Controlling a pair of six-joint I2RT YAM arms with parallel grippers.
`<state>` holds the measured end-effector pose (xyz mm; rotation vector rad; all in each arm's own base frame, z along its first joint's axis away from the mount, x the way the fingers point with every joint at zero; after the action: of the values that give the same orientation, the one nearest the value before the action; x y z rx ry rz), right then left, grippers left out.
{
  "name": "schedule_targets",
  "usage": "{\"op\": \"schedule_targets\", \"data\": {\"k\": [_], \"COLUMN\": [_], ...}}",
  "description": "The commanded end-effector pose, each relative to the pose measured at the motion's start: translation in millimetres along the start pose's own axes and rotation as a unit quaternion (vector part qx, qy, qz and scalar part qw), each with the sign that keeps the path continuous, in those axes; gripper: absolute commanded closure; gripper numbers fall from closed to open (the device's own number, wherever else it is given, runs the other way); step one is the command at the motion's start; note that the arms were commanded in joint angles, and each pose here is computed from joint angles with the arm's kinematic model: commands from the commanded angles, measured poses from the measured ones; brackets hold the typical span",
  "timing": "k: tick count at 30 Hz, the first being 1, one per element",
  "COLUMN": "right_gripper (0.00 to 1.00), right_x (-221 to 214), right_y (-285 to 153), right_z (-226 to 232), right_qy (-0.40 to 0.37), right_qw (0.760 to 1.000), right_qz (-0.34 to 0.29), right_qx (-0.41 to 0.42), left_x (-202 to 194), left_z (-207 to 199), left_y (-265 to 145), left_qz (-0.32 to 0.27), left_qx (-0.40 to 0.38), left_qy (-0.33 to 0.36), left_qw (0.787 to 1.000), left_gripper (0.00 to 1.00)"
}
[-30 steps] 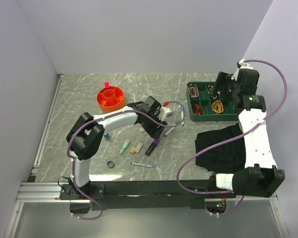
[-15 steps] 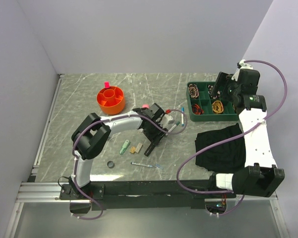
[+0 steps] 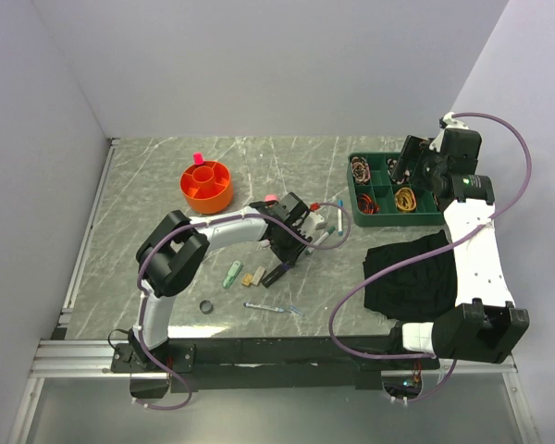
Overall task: Sort the stationery into containers
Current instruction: Pick up the pen from the center of the board, then place the pen in the storage box.
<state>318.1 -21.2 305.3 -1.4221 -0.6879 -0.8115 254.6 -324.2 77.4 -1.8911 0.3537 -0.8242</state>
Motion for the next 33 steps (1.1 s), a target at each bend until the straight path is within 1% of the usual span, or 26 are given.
{"op": "schedule_targets", "data": {"k": [1,3,5,6,7,10,13,15,16,17,18,19,21,22,23,24,25,26,27,28,29,30,31,32,33], "right_gripper": [0.0,0.0,0.0,0.0,0.0,0.0,0.0,0.0,0.0,0.0,0.0,0.0,0.0,0.0,0.0,0.0,0.0,0.0,0.0,0.0,0.0,0.0,0.0,0.0,0.0], "right_x": [7.6,8.6,10.3,10.7,11.3,14.0,14.1,13.9,13.1,12.6,12.9,12.4,13.7,14.6,14.3,15.5,16.0,16.6,18.3,18.0,17.8,18.2,17.3,17.4,17.7], "right_y": [-4.3,-3.3,-2.3,-1.8,-1.3,0.1,1.5,1.6,2.2,2.2,2.3,3.1,4.1,4.7,6.5,7.5,9.0,9.6,10.1,12.1,13.2,14.2,16.1,17.4,18.5], "right_z": [-2.4,-2.9,-3.5,-3.5,-3.9,-4.5,-5.4,-6.8,-7.3,-7.8,-8.2,-8.3,-8.2,-8.4,-8.4,-9.0,-9.5,-10.6,-11.1,-11.5,-12.2,-12.5,-13.4,-13.6,-13.7], "right_qy": [-0.005,-0.005,-0.005,-0.005,-0.005,-0.005,-0.008,-0.01,-0.011,-0.012,-0.012,-0.011,-0.011,-0.011,-0.011,-0.011,-0.011,-0.012,-0.015,-0.015,-0.017,-0.018,-0.02,-0.02,-0.02], "right_qw": [1.0,1.0,1.0,1.0,1.0,1.0,1.0,1.0,1.0,1.0,0.999,0.999,0.999,0.999,0.999,0.999,0.999,0.999,0.999,0.999,0.999,0.999,0.999,0.999,0.999], "right_qz": [-0.019,-0.018,-0.018,-0.017,-0.017,-0.019,-0.018,-0.018,-0.018,-0.018,-0.018,-0.018,-0.02,-0.021,-0.018,-0.021,-0.021,-0.022,-0.026,-0.025,-0.024,-0.026,-0.023,-0.023,-0.022], "right_qx": [-0.004,-0.005,-0.008,-0.008,-0.009,-0.011,-0.014,-0.019,-0.021,-0.022,-0.024,-0.025,-0.024,-0.025,-0.024,-0.026,-0.028,-0.03,-0.033,-0.034,-0.035,-0.036,-0.039,-0.039,-0.039], "left_x": [-24.6,-14.0,0.8,0.6,5.4,26.2,50.6,72.4,85.4,102.5,113.9,137.8,156.8,166.3,179.5,185.9,189.7,196.4,196.7,197.1,201.7,199.5,196.0,196.8,195.3], "left_z": [-5.8,-11.4,-14.7,-17.4,-18.7,-25.0,-25.5,-22.6,-11.2,-6.4,2.5,27.8,52.3,78.2,88.9,98.5,117.8,126.7,142.5,150.6,158.2,170.7,179.7,186.3,198.7], "left_y": [0.0,-12.6,-22.9,-26.5,-30.7,-51.6,-74.2,-94.9,-105.8,-126.0,-137.9,-157.0,-190.7,-210.1,-229.3,-242.7,-258.8,-270.7,-282.9,-288.3,-297.1,-304.0,-298.4,-298.1,-302.9], "left_qz": [0.058,0.046,0.031,0.041,0.037,0.008,-0.036,-0.076,-0.106,-0.15,-0.183,-0.253,-0.326,-0.364,-0.41,-0.436,-0.459,-0.484,-0.499,-0.509,-0.532,-0.542,-0.54,-0.547,-0.557], "left_qx": [-0.016,-0.03,-0.038,-0.045,-0.052,-0.067,-0.068,-0.066,-0.061,-0.055,-0.046,-0.025,-0.002,0.019,0.031,0.042,0.064,0.076,0.091,0.097,0.106,0.118,0.123,0.124,0.134], "left_qy": [-0.008,-0.005,-0.004,-0.007,-0.006,0.001,0.013,0.019,0.012,0.017,0.016,0.009,0.008,0.003,0.014,0.019,0.013,0.016,0.01,0.008,0.014,0.009,0.005,0.008,0.008], "left_qw": [0.998,0.998,0.999,0.998,0.998,0.998,0.997,0.995,0.992,0.987,0.982,0.967,0.945,0.931,0.911,0.899,0.886,0.872,0.862,0.855,0.84,0.832,0.833,0.828,0.82], "left_gripper": [0.86,0.89,0.9,0.91,0.92,0.94,0.94,0.95,0.96,0.97,0.98,0.99,0.99,0.99,0.99,0.99,0.99,0.99,0.99,0.99,0.99,0.99,0.99,0.99,0.99]}}
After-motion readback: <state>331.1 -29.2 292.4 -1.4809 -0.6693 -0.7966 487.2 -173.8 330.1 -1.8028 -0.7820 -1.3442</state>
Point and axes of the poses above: each gripper's point midway between its finger pads, its own y axis out along the fingers, its own z axis along the line the jaws close on, x = y × z, the point moved 6 cm from there along -y, back along the fingers, and after that the axes turned 12 degrees about -y, right-handed, at the moved point
